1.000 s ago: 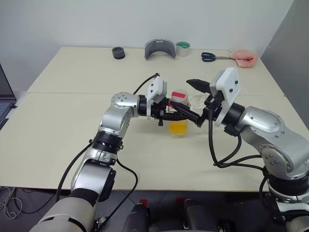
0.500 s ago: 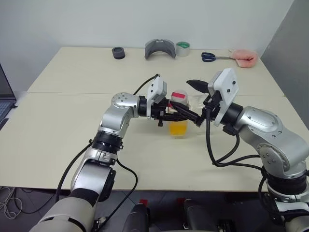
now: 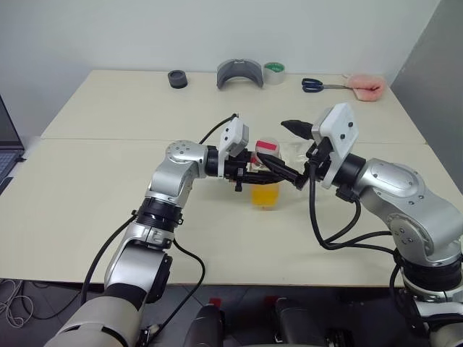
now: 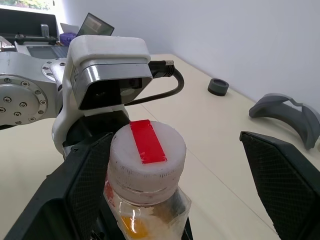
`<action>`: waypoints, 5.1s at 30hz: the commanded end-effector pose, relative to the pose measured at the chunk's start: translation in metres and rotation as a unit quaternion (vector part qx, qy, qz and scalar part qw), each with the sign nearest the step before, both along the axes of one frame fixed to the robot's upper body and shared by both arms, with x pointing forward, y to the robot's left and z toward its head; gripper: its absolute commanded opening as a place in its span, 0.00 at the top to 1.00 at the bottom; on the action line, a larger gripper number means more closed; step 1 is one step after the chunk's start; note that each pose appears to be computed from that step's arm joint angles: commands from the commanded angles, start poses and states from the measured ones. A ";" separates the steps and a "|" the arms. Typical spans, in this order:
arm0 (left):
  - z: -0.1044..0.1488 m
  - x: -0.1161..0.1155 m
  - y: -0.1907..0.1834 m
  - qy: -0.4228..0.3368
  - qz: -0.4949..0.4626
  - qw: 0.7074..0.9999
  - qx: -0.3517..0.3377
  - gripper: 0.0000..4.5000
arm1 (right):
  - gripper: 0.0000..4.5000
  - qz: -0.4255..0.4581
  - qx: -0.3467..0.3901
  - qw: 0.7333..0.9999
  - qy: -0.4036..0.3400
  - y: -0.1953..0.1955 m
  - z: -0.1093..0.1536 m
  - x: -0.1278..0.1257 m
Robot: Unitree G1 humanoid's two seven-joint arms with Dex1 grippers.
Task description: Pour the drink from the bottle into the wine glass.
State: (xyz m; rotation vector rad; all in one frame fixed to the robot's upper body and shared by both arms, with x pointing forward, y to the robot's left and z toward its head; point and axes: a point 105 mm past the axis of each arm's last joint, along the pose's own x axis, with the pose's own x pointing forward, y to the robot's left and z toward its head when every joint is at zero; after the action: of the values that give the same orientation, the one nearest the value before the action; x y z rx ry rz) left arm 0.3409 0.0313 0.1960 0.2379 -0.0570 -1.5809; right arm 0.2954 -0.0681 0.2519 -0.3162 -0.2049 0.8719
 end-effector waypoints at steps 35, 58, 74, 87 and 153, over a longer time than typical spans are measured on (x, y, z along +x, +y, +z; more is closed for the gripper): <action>0.010 -0.006 -0.002 -0.026 -0.017 1.000 -0.005 0.61 | 0.04 0.008 0.013 1.000 -0.010 -0.009 0.011 -0.011; 0.011 -0.006 -0.002 -0.031 -0.017 0.999 -0.002 0.61 | 0.04 0.052 0.040 0.997 0.042 -0.004 0.012 -0.016; 0.008 -0.007 -0.003 -0.031 -0.018 0.999 -0.002 0.61 | 0.00 0.078 0.028 0.994 0.076 0.000 0.009 -0.013; 0.009 -0.007 -0.002 -0.032 -0.019 0.999 0.000 0.61 | 0.00 0.071 0.042 0.993 0.088 0.002 0.006 -0.001; 0.027 0.092 0.183 -0.048 0.588 0.802 -0.096 0.61 | 0.00 0.046 0.026 0.996 0.069 0.000 -0.028 -0.003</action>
State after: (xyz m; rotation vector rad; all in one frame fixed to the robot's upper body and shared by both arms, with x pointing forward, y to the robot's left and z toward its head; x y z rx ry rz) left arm 0.4313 0.1977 0.1954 0.1101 -0.0274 -0.3888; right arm 0.2942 -0.0780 0.2264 -0.1948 -0.1258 0.9260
